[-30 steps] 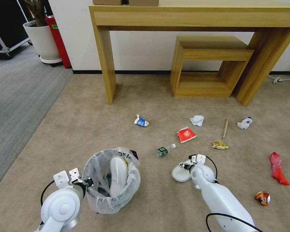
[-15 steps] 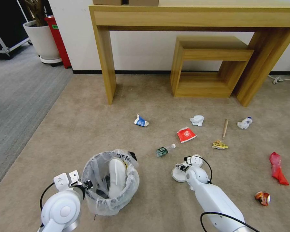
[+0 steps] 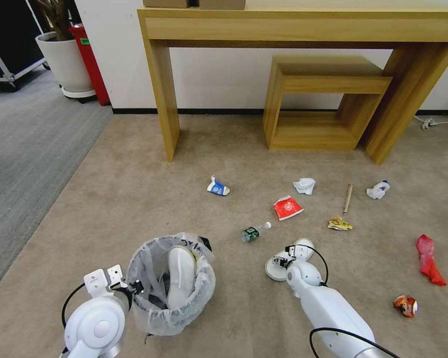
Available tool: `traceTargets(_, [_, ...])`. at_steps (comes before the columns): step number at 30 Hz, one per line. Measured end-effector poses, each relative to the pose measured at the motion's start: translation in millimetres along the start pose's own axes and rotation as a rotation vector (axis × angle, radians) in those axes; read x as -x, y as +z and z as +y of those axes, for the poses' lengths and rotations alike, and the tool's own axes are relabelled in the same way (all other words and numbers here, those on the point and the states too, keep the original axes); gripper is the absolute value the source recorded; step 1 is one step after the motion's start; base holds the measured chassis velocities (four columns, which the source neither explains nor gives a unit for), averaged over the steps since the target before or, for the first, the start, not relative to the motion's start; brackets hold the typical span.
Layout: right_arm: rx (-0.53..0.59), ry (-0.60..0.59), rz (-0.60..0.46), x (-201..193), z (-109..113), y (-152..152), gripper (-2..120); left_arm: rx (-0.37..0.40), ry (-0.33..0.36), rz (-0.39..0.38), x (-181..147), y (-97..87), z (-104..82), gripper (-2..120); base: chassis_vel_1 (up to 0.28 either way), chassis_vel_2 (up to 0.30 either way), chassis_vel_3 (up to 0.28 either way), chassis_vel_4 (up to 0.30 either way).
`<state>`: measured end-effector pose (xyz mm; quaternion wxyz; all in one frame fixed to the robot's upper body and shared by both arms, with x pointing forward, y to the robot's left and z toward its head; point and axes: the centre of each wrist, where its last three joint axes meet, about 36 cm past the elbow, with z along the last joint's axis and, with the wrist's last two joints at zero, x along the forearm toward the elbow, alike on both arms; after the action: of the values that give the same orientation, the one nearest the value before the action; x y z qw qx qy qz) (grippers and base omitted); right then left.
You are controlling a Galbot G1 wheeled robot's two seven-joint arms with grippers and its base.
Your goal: Pick up the trash bin and place the garbage on the floor into it.
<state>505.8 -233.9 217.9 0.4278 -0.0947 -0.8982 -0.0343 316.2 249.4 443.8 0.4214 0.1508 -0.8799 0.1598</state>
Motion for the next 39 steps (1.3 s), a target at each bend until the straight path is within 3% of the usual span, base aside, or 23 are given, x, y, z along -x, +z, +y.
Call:
traceTargets(9, [-0.003, -0.02, -0.026, 2.5, 6.6, 2.9, 67, 0.01, 0.0, 0.001, 1.4, 6.9, -2.7, 0, 0.0, 0.0, 0.0, 0.0])
traceTargets(12, [-0.003, -0.022, -0.044, 2.4, 6.4, 3.3, 50, 0.014, -0.002, -0.002, 1.5, 8.7, -3.3, 0, 0.0, 0.0, 0.0, 0.0])
traceTargets(17, [-0.002, -0.018, -0.066, 2.6, 4.9, -0.9, 36, 0.018, -0.002, -0.005, 1.4, 9.9, -4.2, 0, 0.0, 0.0, 0.0, 0.0])
traceTargets(19, [-0.001, -0.017, -0.075, 2.2, 2.7, -4.1, 25, 0.02, -0.002, -0.007, 1.3, 10.2, -4.6, 0, 0.0, 0.0, 0.0, 0.0])
traceTargets(24, [0.0, -0.018, -0.081, 1.2, 1.1, -6.2, 14, 0.021, -0.001, -0.009, 1.3, 9.6, -4.7, 0, 0.0, 0.0, 0.0, 0.0])
traceTargets(26, [0.001, -0.019, -0.084, 0.1, -0.1, -6.2, 0, 0.022, -0.002, -0.01, 1.3, 9.4, -4.6, 0, 0.0, 0.0, 0.0, 0.0])
traceTargets(35, [0.016, -0.036, -0.107, -12.8, -4.8, -5.7, 0, 0.024, -0.008, -0.009, 0.0, 13.3, -3.9, 0, 0.0, 0.0, 0.0, 0.0])
traceTargets(39, [0.038, -0.057, -0.185, -39.5, -16.4, -23.8, 0, 0.023, -0.004, -0.009, -1.7, 13.8, -4.4, 0, 0.0, 0.0, 0.0, 0.0])
